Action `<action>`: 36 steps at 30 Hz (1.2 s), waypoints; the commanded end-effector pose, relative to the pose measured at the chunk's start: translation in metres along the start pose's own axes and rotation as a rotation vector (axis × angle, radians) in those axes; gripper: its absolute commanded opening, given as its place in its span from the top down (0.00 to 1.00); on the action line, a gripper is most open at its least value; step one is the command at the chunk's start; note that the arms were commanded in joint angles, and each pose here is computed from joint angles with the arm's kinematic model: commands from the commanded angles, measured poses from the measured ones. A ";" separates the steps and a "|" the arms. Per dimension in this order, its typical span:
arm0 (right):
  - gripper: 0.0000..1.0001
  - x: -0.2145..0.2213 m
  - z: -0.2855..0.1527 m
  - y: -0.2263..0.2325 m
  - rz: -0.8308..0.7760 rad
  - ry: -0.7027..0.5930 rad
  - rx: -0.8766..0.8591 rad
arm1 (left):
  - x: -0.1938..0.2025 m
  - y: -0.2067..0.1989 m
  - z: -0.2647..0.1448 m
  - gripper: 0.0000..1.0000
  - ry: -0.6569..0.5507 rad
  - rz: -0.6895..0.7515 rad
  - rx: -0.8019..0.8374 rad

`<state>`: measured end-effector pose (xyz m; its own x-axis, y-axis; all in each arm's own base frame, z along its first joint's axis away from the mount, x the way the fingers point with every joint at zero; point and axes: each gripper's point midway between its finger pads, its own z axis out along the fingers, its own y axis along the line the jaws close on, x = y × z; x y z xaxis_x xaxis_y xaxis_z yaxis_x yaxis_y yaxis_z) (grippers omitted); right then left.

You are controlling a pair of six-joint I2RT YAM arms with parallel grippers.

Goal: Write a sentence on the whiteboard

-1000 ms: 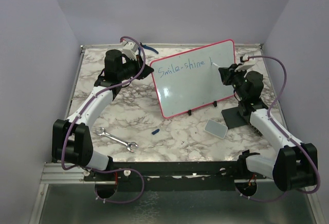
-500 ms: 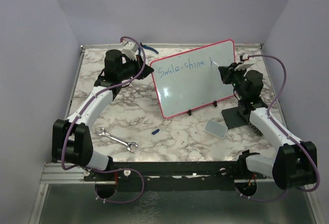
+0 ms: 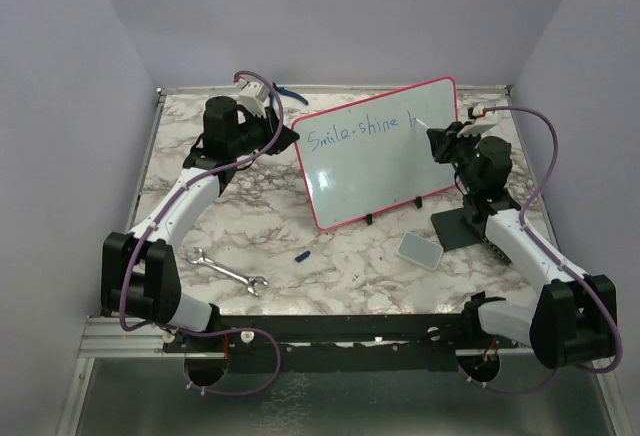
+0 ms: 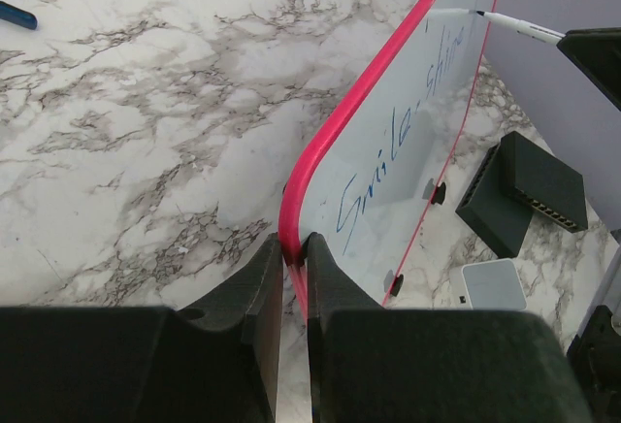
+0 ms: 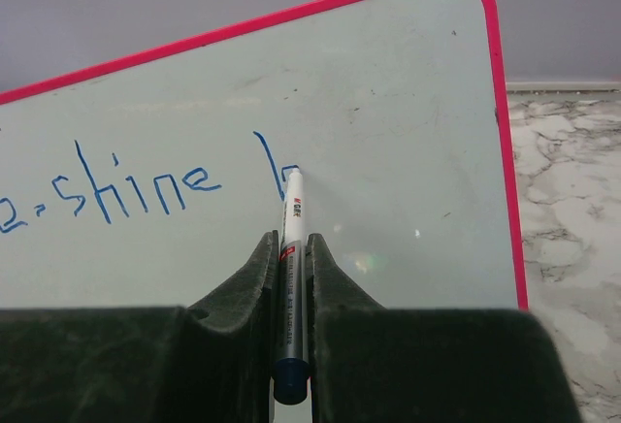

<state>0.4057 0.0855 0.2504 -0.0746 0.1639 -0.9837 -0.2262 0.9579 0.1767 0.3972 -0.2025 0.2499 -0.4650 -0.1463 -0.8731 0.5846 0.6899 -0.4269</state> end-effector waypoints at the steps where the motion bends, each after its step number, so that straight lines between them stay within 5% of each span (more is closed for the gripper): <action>1: 0.99 -0.006 0.000 -0.007 0.001 -0.012 0.042 | -0.008 -0.006 -0.007 1.00 -0.021 0.052 0.018; 36: 0.99 0.022 -0.009 0.000 0.013 0.063 -0.003 | -0.010 -0.007 -0.007 1.00 -0.025 0.053 0.019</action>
<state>0.4031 0.0838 0.2438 -0.0874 0.1699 -0.9816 -0.2145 0.9590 0.1851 0.3972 -0.2024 0.2497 -0.4639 -0.1440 -0.8741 0.5857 0.6904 -0.4246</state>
